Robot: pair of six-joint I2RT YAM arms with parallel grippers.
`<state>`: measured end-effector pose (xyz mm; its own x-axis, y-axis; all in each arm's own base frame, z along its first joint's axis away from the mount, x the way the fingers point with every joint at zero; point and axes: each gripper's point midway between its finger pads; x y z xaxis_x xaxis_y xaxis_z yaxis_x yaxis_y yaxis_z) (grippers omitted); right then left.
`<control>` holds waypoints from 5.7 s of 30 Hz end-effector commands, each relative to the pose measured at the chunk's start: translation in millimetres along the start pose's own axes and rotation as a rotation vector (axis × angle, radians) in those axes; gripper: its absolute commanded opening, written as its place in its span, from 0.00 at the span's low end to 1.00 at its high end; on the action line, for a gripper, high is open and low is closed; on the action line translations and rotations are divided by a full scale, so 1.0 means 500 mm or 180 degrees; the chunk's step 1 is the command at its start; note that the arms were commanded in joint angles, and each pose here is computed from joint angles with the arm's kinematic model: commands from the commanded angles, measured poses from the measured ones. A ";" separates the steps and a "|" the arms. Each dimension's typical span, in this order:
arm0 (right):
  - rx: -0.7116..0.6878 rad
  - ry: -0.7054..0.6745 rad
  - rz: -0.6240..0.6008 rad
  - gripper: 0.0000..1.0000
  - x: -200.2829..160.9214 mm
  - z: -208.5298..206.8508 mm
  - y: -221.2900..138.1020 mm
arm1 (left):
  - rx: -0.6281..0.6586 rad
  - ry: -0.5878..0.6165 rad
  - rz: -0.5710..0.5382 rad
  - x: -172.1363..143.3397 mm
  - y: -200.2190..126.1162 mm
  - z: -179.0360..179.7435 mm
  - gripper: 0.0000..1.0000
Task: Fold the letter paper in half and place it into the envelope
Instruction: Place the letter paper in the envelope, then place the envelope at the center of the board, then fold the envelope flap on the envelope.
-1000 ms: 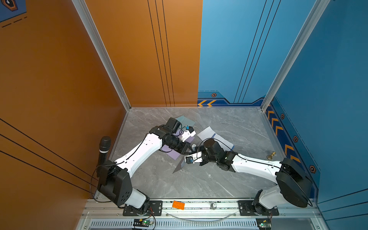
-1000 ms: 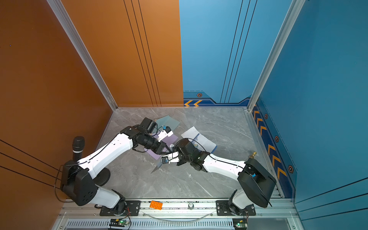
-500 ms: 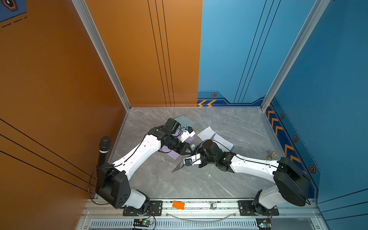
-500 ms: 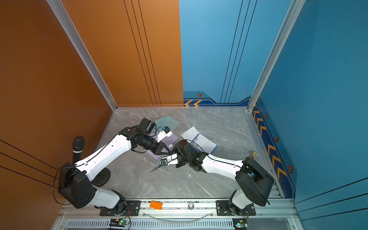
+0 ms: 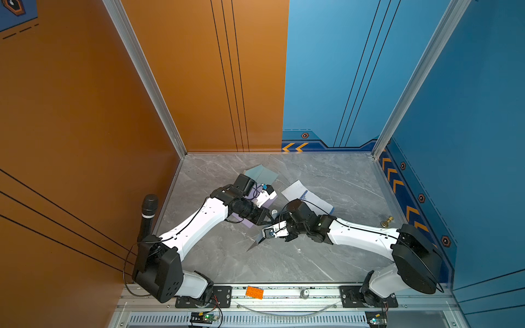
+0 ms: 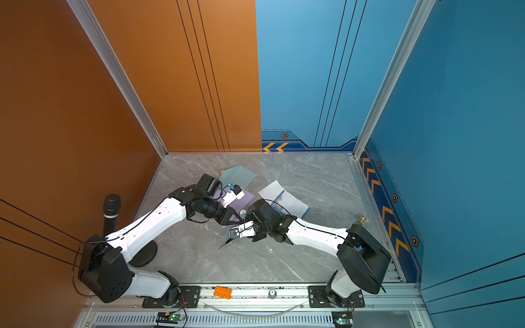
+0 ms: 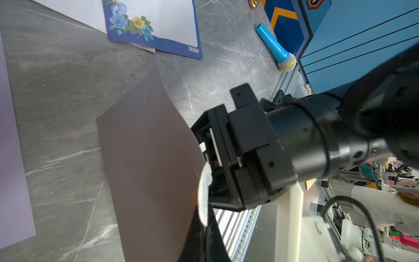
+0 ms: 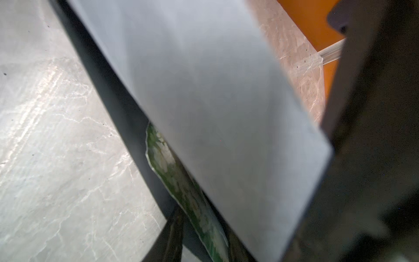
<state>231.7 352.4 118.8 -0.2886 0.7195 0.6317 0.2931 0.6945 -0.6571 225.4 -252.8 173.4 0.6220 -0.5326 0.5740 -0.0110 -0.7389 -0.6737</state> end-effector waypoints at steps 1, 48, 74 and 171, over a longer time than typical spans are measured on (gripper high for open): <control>0.0072 0.0118 -0.0045 0.37 0.012 -0.009 -0.005 | -0.0037 0.0052 -0.0175 0.003 -0.001 -0.013 0.00; 0.0279 0.3609 0.0164 0.06 -0.118 -0.012 -0.115 | 0.0225 -0.0234 -0.0219 -0.047 0.090 0.111 0.00; 0.0361 0.4705 0.0925 0.00 -0.245 0.058 0.102 | 0.0727 -0.0491 -0.0041 -0.089 0.068 0.197 0.13; 0.0827 0.5836 0.0257 0.00 -0.211 0.009 0.132 | 0.1050 -0.1096 -0.1058 -0.106 0.153 0.235 0.00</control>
<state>275.7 331.2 25.1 0.9914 -0.0040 0.1310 0.0791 0.8151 -0.5738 280.6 -238.6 29.0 0.7819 -0.1127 0.6131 0.4028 -0.6593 -0.6349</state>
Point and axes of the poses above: each gripper's point midway between its finger pads, its own y axis out along the fingers, its own z axis along the line the jaws close on, x = y × z, and after that the axes turned 14 degrees about y, right-handed
